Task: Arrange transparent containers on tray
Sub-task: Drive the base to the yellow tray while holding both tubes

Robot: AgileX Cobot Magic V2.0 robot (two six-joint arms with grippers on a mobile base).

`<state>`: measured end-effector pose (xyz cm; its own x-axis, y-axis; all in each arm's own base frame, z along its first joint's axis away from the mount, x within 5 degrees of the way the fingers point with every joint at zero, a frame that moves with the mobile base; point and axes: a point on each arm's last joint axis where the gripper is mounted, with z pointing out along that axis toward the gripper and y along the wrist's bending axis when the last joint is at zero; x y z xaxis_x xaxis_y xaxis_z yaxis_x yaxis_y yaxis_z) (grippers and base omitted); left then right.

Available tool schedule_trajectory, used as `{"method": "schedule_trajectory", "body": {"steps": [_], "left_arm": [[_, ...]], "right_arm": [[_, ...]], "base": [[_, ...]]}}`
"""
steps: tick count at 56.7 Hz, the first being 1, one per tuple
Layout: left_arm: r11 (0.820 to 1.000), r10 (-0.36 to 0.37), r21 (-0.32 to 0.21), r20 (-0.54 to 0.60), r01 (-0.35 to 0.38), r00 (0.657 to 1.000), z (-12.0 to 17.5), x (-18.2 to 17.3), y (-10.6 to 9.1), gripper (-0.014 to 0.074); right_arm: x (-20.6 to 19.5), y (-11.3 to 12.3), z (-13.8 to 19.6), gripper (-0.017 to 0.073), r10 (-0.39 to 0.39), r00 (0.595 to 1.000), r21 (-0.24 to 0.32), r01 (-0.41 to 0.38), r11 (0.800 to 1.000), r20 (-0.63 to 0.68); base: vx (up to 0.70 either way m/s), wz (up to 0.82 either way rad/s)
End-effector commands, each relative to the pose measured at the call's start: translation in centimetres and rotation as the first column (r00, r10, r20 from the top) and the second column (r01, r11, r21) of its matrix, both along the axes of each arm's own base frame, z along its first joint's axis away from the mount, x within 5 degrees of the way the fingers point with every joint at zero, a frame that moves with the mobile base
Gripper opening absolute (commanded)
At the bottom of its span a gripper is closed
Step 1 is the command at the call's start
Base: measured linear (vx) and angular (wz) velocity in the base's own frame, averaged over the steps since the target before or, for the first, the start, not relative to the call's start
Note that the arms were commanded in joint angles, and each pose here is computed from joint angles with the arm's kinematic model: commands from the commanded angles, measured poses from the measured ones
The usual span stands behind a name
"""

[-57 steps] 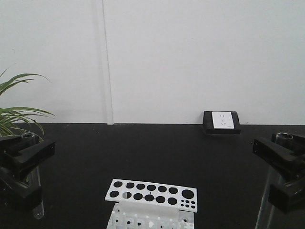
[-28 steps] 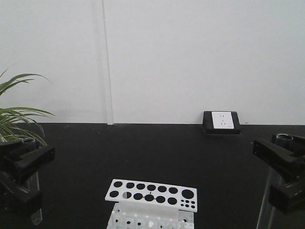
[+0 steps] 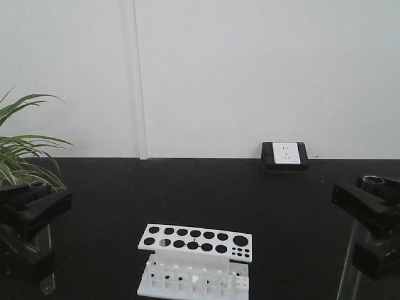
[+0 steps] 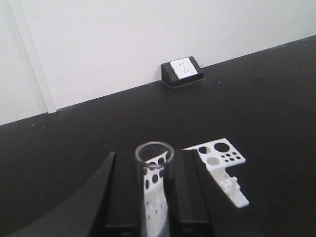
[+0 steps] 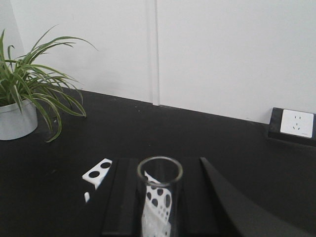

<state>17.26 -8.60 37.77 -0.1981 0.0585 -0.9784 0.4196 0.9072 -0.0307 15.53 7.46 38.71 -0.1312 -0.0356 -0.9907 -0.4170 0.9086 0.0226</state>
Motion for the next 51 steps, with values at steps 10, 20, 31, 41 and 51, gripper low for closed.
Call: {"method": "schedule_trajectory", "body": {"steps": [10, 20, 31, 41, 51], "left_arm": [[0.998, -0.016, -0.059, 0.102, 0.023, 0.995, 1.84, -0.30, -0.12, -0.0003], [0.998, -0.016, -0.059, 0.102, 0.023, 0.995, 1.84, -0.30, -0.12, -0.0003], [0.998, -0.016, -0.059, 0.102, 0.023, 0.995, 1.84, -0.30, -0.12, -0.0003], [0.998, -0.016, -0.059, 0.102, 0.023, 0.995, 1.84, -0.30, -0.12, -0.0003], [0.998, -0.016, -0.057, 0.099, 0.022, 0.995, 1.80, -0.28, -0.12, -0.0003]], "right_arm": [[-0.26, -0.07, 1.88, -0.0013, 0.006, 0.994, 0.041, -0.011, 0.999, 0.113], [-0.26, -0.07, 1.88, -0.0013, 0.006, 0.994, 0.041, -0.011, 0.999, 0.113], [-0.26, -0.07, 1.88, -0.0013, 0.007, 0.994, 0.043, -0.011, 0.999, 0.112], [-0.26, -0.07, 1.88, -0.0013, 0.007, 0.994, 0.043, -0.011, 0.999, 0.112], [-0.26, -0.07, 1.90, -0.0013, 0.007, 0.993, 0.044, -0.012, 0.999, 0.114]], "base": [[-0.22, -0.01], [-0.27, 0.02], [-0.29, -0.02], [-0.31, 0.05], [-0.32, 0.22]]}}
